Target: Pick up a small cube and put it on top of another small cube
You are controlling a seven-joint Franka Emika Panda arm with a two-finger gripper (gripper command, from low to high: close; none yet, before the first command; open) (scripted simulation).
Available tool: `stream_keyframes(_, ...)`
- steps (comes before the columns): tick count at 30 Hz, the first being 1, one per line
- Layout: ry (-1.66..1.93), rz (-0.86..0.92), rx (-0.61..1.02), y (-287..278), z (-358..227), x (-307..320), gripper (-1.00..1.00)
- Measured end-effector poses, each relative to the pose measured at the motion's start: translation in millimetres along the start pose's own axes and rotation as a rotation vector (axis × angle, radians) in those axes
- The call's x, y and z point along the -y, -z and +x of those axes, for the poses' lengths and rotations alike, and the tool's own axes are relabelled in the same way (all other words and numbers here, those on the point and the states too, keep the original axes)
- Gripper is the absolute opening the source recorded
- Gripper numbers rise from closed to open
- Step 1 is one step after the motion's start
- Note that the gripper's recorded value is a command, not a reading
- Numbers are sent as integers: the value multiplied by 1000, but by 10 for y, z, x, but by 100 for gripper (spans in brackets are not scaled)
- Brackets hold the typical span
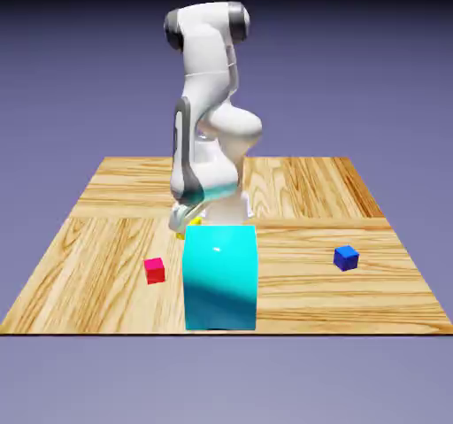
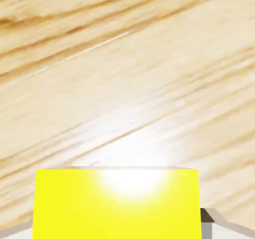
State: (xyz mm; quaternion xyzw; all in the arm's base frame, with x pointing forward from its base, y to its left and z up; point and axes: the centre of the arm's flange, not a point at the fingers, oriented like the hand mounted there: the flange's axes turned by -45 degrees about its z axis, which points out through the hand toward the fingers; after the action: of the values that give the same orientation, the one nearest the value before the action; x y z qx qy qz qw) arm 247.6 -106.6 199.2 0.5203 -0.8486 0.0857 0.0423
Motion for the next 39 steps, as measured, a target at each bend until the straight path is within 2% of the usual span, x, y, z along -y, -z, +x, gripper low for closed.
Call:
stream_keyframes(9,-94,212,118,82,125,606,-100)
stream_keyframes(18,-146,300,249,253,155,1094,-100)
stream_keyframes(29,-177,238,336,440,97,1445,-100)
stream_keyframes(39,-224,69,271,473,63,1523,-100)
